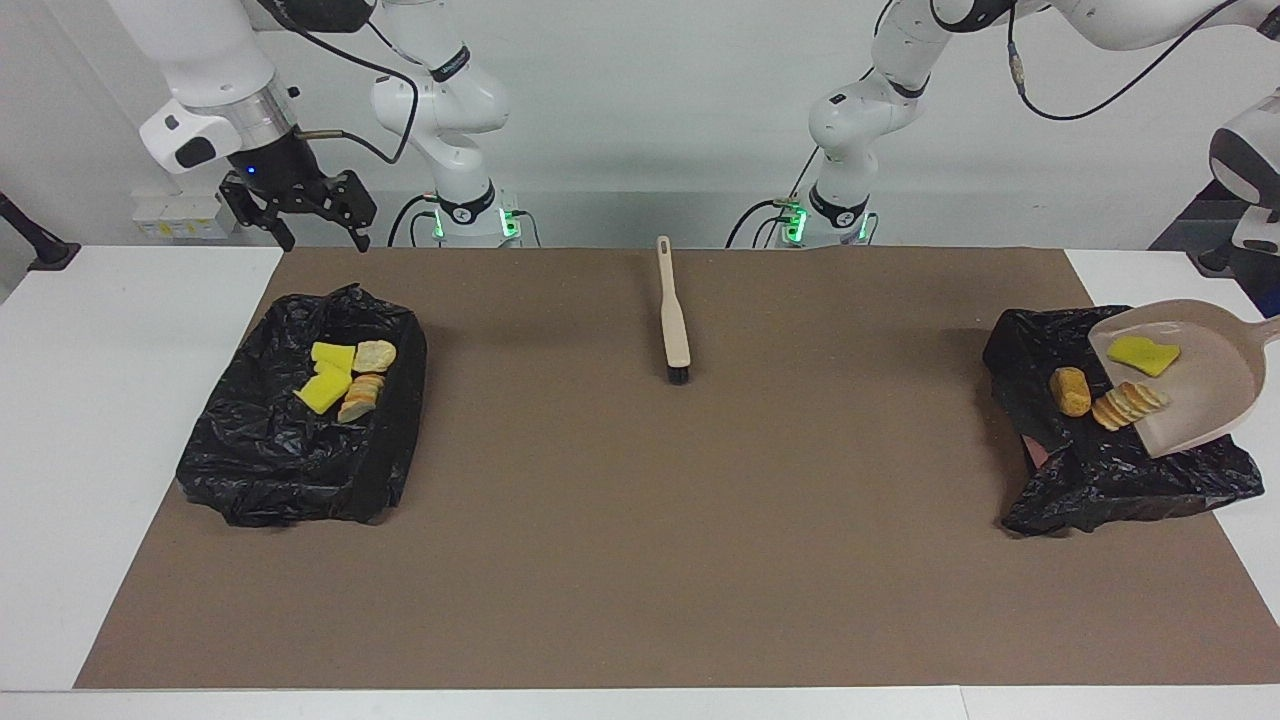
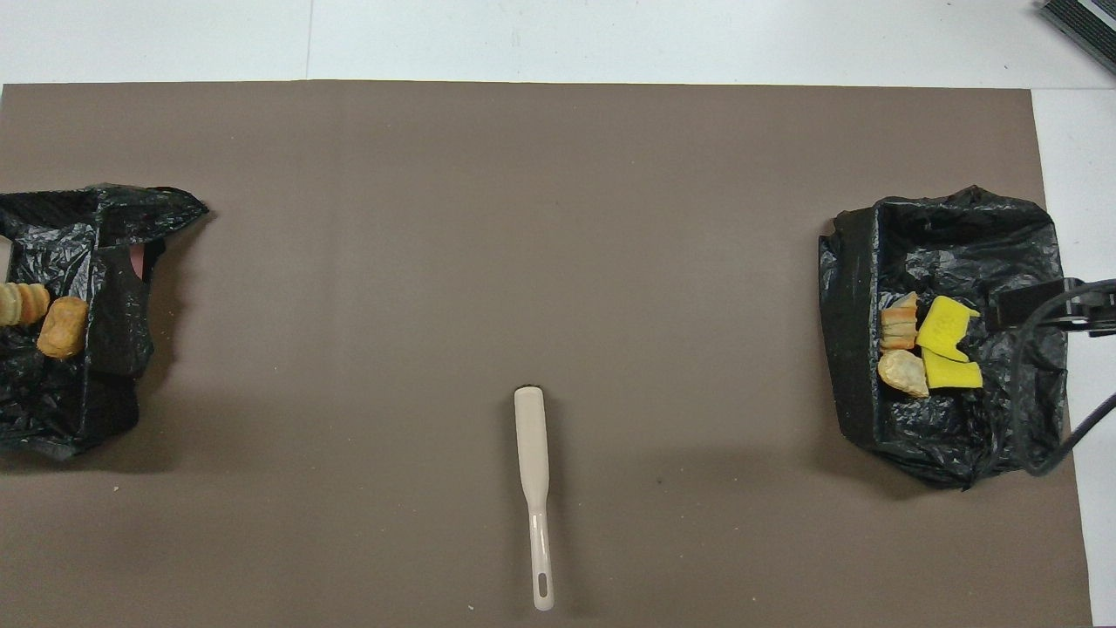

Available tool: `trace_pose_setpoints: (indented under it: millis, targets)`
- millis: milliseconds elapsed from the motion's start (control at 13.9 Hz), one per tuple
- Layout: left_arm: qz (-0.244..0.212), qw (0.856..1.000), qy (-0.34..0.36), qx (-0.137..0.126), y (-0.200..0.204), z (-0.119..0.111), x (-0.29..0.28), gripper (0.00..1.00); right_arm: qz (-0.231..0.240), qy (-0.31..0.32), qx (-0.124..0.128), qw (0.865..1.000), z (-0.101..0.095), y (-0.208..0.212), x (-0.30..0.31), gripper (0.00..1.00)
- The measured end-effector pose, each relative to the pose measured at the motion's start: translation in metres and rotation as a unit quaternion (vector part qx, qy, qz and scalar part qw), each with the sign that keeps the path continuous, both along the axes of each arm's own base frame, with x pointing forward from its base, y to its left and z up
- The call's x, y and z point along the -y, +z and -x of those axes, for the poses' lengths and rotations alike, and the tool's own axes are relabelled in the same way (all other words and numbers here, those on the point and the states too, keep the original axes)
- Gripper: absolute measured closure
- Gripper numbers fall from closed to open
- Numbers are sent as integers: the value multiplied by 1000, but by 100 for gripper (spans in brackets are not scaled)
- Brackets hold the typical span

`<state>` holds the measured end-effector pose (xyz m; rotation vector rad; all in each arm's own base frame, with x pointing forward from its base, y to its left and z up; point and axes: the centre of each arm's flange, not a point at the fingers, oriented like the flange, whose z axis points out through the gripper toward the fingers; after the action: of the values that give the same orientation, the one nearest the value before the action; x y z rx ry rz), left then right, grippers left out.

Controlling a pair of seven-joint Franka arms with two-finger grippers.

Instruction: Sweep and dump trash in bin

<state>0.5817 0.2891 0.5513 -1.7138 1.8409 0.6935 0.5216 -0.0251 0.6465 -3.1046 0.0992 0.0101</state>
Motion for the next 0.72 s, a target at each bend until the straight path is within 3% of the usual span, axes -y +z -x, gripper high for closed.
trace_pose_setpoints:
  millis: [289,721]
  targets:
    - [-53,998,-4,17,51,21,2,68,0,14,1,1000,-1,2,-15,0]
    - [-60,998,-2,36,86,36,24,68,-1,12,-1,1000,0,1,-13,0]
